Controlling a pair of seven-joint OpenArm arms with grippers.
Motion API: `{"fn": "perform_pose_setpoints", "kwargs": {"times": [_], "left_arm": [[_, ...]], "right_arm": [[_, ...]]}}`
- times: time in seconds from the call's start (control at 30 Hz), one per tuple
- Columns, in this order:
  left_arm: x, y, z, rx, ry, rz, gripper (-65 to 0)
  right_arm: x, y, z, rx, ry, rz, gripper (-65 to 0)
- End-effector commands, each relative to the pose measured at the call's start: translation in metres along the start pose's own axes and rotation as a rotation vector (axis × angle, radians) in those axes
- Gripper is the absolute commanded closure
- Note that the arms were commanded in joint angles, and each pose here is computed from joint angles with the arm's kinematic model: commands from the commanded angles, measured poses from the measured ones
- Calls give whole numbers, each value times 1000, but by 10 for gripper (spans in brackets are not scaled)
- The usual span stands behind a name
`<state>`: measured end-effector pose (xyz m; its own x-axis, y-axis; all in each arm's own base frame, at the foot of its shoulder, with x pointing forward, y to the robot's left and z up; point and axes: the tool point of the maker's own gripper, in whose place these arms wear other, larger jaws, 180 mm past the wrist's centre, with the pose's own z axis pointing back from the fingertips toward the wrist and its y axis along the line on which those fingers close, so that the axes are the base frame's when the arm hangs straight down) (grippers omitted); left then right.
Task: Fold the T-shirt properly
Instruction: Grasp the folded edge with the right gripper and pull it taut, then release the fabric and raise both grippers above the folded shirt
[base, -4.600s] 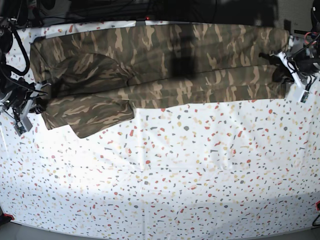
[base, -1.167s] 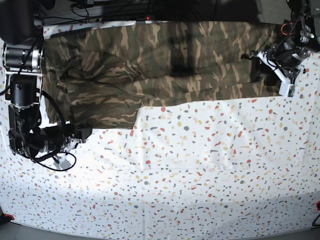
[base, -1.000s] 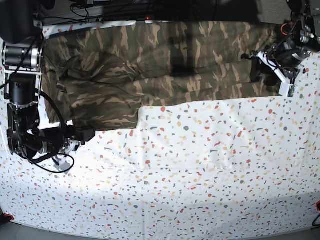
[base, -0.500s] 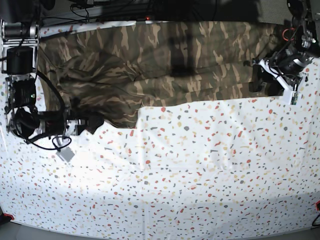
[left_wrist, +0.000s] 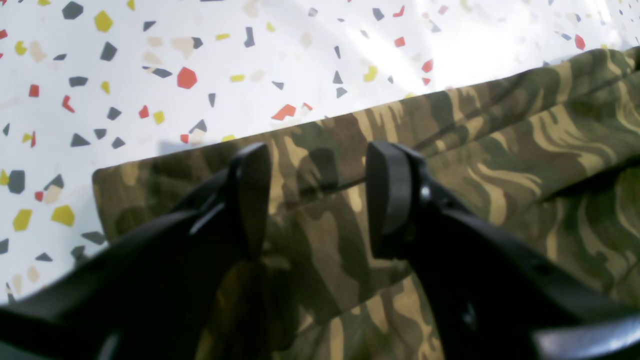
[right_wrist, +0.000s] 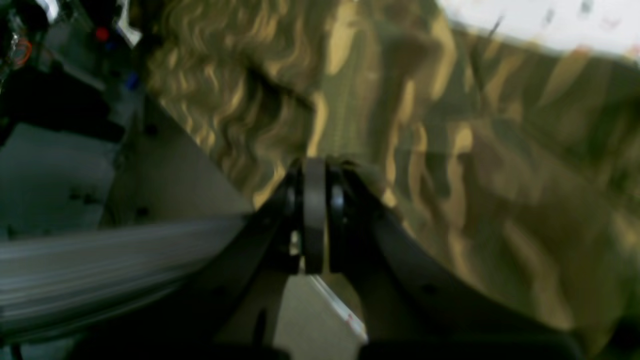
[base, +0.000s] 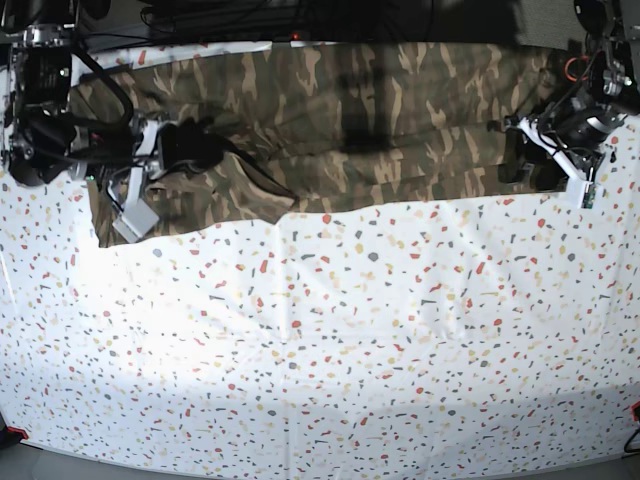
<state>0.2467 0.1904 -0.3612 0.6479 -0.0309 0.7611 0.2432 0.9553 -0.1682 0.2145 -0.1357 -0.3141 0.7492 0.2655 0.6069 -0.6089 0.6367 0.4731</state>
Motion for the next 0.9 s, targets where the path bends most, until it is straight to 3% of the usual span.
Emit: {"fn": "perform_pose_setpoints", "kwargs": {"times": [0.0, 0.2, 0.4, 0.63, 0.87], "left_arm": [[13, 1, 3, -3, -43, -17, -301], [13, 1, 3, -3, -42, -18, -301], [13, 1, 3, -3, -43, -18, -301], [13, 1, 3, -3, -42, -18, -301], [8, 8, 3, 35, -13, -60, -301]], "right_arm": [[2, 6, 9, 0, -22, 21, 0], [-46, 20, 34, -62, 32, -57, 0], [-86, 13, 72, -185, 77, -162, 0], [-113, 0, 111, -327, 121, -228, 0], [-137, -1, 124, -382, 197, -261, 0]]}}
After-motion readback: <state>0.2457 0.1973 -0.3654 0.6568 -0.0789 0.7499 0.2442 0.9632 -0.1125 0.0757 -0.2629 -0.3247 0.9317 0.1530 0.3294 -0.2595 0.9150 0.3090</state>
